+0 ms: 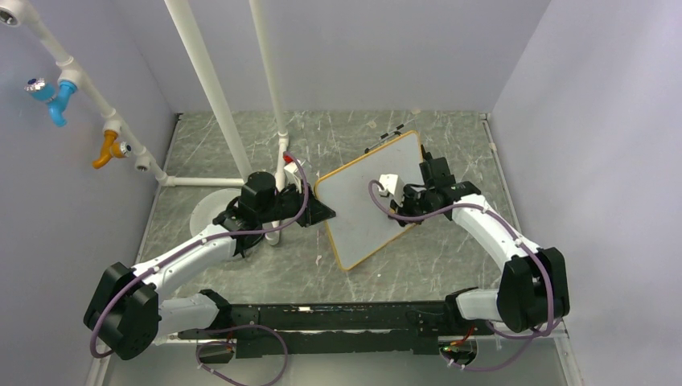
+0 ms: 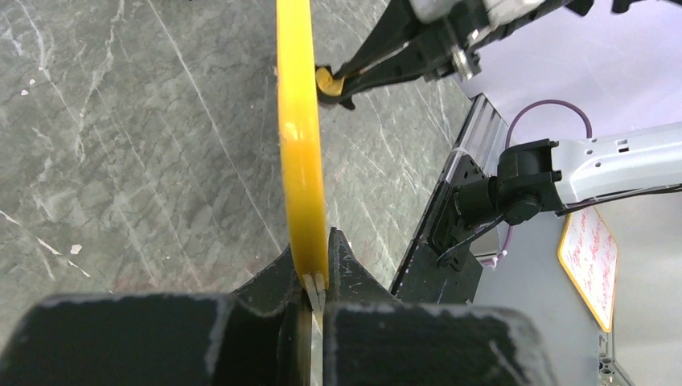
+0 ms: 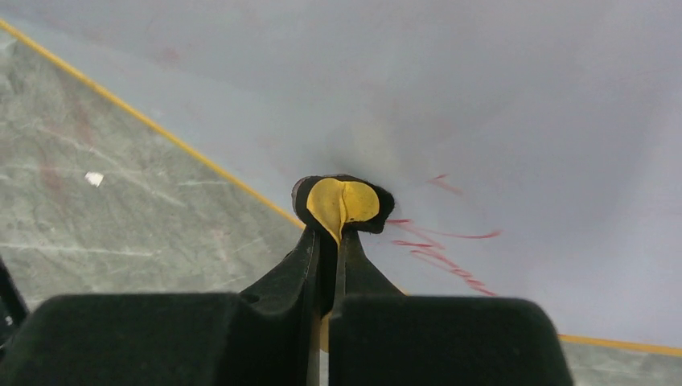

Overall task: Erase the whiteboard
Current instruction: Erase the whiteboard at the center of the board.

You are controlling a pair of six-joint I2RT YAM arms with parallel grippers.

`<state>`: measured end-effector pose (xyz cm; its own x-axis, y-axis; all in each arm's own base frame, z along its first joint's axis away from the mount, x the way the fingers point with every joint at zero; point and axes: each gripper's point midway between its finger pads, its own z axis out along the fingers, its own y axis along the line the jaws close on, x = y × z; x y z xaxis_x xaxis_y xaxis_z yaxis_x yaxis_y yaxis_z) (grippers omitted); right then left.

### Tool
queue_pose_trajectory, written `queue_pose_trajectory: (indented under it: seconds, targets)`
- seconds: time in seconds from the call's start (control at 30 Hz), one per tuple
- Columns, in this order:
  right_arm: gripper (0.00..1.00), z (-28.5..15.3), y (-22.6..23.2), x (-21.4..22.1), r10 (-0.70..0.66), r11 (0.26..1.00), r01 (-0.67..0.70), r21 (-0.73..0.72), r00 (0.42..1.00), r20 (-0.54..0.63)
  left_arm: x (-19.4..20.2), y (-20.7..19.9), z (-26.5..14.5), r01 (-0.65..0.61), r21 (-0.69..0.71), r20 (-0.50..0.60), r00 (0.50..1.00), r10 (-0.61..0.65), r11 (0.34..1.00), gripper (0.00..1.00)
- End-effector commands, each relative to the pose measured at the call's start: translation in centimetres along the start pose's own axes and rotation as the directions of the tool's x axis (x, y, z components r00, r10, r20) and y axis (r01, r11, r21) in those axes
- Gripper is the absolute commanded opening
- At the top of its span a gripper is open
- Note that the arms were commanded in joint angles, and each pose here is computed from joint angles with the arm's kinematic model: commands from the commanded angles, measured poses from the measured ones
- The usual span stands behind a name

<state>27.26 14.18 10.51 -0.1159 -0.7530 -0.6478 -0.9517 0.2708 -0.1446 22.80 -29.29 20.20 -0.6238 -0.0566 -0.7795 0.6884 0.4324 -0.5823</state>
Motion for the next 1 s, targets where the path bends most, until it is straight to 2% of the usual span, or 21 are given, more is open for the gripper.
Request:
queue_pose_trajectory:
  seconds: [0.0,0.17,0.43,0.53,0.67,0.87,0.97]
  targets:
    - [0.0,1.7,2.1,1.9,-0.011,0.998,0.01,-0.062,1.0,-0.011,-2.2,-4.6,-0.8,-0.086,0.178,0.051,0.996,0.078,0.98,0.0]
    - [0.0,2.1,2.3,2.7,-0.023,0.997,0.019,-0.081,0.998,-0.055,-2.4,-4.6,-0.7,-0.086,0.182,0.052,0.996,0.077,0.98,0.0]
    - [0.0,-1.2,-1.7,-3.9,-0.044,0.999,0.044,0.0,0.996,0.078,-2.3,-4.4,-0.9,-0.083,0.178,0.05,0.996,0.075,0.98,0.0]
    - [0.0,-1.9,-2.4,-4.7,-0.035,0.999,0.034,0.012,0.994,0.103,-2.3,-4.5,-1.0,-0.083,0.178,0.052,0.996,0.075,0.98,0.0]
    - [0.0,-1.4,-1.8,-3.3,-0.012,1.0,0.011,0.006,0.996,0.093,-2.4,-4.5,-1.2,-0.087,0.174,0.062,0.995,0.077,0.981,0.0]
    - [0.0,1.5,2.2,2.6,-0.003,0.997,-0.001,-0.077,0.999,-0.048,-2.5,-4.4,-1.3,-0.088,0.175,0.066,0.995,0.077,0.981,0.0]
    - [0.0,2.4,3.5,3.8,0.002,0.994,-0.011,-0.113,0.997,-0.082,-2.5,-4.3,-1.3,-0.087,0.176,0.066,0.995,0.076,0.981,0.0]
